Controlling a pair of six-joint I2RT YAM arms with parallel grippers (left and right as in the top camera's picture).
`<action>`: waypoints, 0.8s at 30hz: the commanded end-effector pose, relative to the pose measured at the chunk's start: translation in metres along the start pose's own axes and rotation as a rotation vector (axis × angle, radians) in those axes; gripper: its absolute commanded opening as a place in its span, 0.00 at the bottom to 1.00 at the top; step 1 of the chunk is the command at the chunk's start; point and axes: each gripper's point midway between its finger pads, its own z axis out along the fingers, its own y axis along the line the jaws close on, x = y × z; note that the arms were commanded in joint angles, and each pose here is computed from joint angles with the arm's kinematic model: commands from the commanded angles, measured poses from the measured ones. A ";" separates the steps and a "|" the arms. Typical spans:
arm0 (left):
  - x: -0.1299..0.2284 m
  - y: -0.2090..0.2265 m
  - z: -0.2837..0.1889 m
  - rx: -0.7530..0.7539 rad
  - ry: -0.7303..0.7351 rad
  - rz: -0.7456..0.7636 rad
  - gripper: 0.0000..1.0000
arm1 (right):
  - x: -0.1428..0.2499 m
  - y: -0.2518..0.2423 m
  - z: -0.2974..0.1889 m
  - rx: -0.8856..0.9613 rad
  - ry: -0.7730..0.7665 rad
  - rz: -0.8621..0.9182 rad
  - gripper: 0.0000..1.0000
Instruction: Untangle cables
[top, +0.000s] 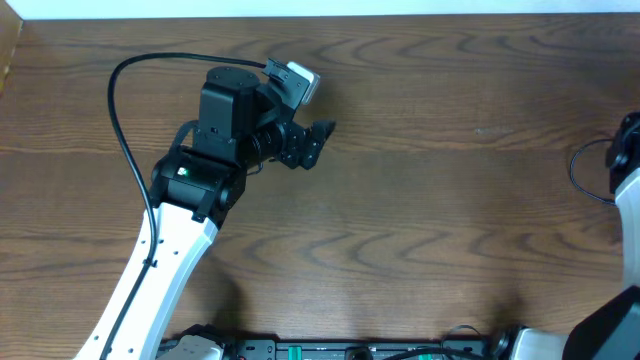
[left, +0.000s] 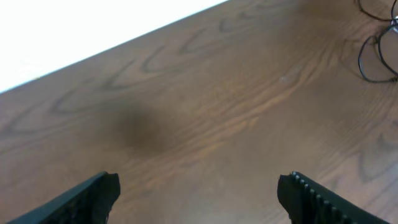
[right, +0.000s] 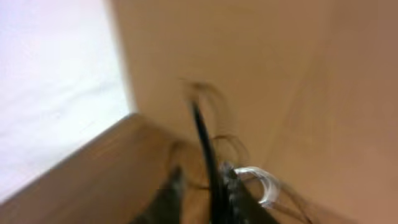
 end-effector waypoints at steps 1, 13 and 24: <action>0.003 0.002 -0.001 -0.010 0.020 -0.001 0.87 | 0.034 0.049 0.017 -0.322 0.094 0.006 0.20; 0.011 0.001 -0.001 -0.006 0.053 -0.012 0.86 | 0.151 -0.018 0.074 -0.312 0.464 0.267 0.04; 0.009 0.001 -0.001 -0.007 0.044 -0.009 0.86 | 0.115 0.041 0.036 -0.605 0.438 0.265 0.77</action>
